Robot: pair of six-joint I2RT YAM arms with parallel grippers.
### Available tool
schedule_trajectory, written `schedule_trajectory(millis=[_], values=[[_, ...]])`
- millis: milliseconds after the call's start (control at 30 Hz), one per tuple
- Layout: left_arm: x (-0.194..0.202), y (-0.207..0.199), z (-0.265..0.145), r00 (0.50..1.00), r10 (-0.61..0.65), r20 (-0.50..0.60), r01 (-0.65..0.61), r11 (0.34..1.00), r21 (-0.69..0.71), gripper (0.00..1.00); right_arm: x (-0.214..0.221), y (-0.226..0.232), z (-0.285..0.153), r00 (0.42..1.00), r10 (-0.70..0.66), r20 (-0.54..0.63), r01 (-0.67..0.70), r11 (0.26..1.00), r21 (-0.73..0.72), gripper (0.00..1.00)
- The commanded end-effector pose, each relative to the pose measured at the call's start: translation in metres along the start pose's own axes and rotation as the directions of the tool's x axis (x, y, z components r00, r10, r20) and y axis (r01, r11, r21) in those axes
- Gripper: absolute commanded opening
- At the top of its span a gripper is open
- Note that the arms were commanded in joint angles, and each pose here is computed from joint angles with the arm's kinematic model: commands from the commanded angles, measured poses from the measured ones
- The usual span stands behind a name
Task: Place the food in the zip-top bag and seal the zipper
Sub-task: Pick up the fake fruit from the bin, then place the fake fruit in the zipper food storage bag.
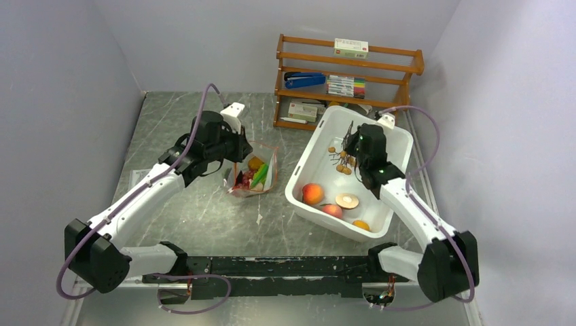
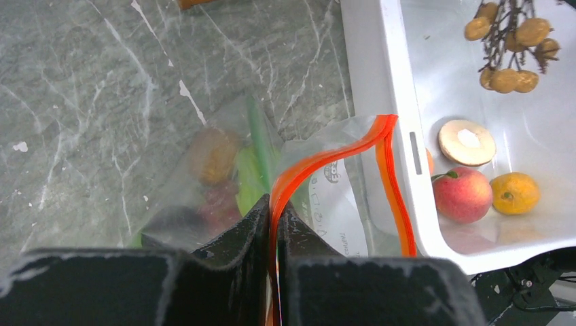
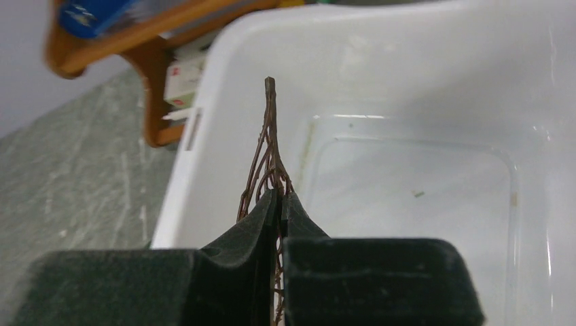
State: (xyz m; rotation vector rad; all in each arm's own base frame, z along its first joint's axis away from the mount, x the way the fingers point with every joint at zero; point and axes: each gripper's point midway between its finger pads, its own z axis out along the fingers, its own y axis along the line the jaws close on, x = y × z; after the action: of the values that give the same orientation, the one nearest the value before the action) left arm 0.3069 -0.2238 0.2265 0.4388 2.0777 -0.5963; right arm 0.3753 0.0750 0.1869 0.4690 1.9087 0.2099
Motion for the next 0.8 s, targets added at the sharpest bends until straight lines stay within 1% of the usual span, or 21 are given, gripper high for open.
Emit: schedule_trajectory(millis=[0, 100, 200, 267, 367, 400, 500, 567, 633, 667, 700, 767], values=[[-0.019, -0.009, -0.001, 0.999, -0.026, 0.030, 0.025, 0.999, 0.027, 0.07, -0.031, 0.028, -0.022, 0.994, -0.043, 0.098, 0.059, 0.984, -0.167, 0.00], [-0.018, -0.011, 0.002, 1.000, -0.025, 0.017, 0.024, 0.999, 0.041, 0.07, -0.048, 0.051, -0.039, 0.989, -0.032, 0.143, 0.071, 0.959, -0.273, 0.00], [-0.017, -0.012, 0.003, 1.000, -0.014, 0.004, 0.013, 0.999, 0.046, 0.07, -0.064, 0.084, -0.062, 0.980, -0.003, 0.199, 0.090, 0.899, -0.430, 0.00], [-0.017, -0.013, 0.002, 1.000, -0.008, 0.002, 0.008, 0.998, 0.057, 0.07, -0.070, 0.110, -0.081, 0.973, 0.006, 0.233, 0.125, 0.829, -0.545, 0.00], [-0.019, -0.018, 0.000, 1.000, -0.010, -0.006, 0.011, 0.997, 0.081, 0.07, -0.074, 0.149, -0.113, 0.946, -0.005, 0.323, 0.233, 0.705, -0.670, 0.00], [-0.018, -0.019, 0.000, 1.000, -0.012, -0.013, 0.013, 0.996, 0.090, 0.07, -0.073, 0.161, -0.121, 0.933, -0.015, 0.359, 0.276, 0.668, -0.691, 0.00], [-0.018, -0.022, -0.001, 1.000, -0.022, -0.022, 0.024, 0.995, 0.099, 0.07, -0.057, 0.200, -0.153, 0.891, -0.061, 0.450, 0.412, 0.524, -0.745, 0.00], [-0.016, -0.023, -0.002, 0.999, -0.028, -0.023, 0.030, 0.994, 0.107, 0.07, -0.044, 0.219, -0.170, 0.864, -0.061, 0.500, 0.474, 0.437, -0.765, 0.00], [-0.014, -0.024, -0.003, 0.999, -0.035, -0.026, 0.038, 0.993, 0.112, 0.07, -0.039, 0.227, -0.182, 0.842, -0.027, 0.539, 0.507, 0.384, -0.772, 0.00], [-0.014, -0.025, -0.004, 0.999, -0.038, -0.025, 0.040, 0.992, 0.116, 0.07, -0.034, 0.231, -0.188, 0.835, -0.017, 0.549, 0.520, 0.346, -0.781, 0.00], [-0.014, -0.025, -0.005, 0.999, -0.041, -0.023, 0.044, 0.992, 0.115, 0.07, -0.031, 0.235, -0.191, 0.833, -0.013, 0.553, 0.529, 0.315, -0.788, 0.00], [-0.013, -0.025, -0.007, 0.999, -0.043, -0.023, 0.045, 0.992, 0.119, 0.07, -0.025, 0.243, -0.196, 0.840, -0.007, 0.542, 0.522, 0.282, -0.805, 0.00]])
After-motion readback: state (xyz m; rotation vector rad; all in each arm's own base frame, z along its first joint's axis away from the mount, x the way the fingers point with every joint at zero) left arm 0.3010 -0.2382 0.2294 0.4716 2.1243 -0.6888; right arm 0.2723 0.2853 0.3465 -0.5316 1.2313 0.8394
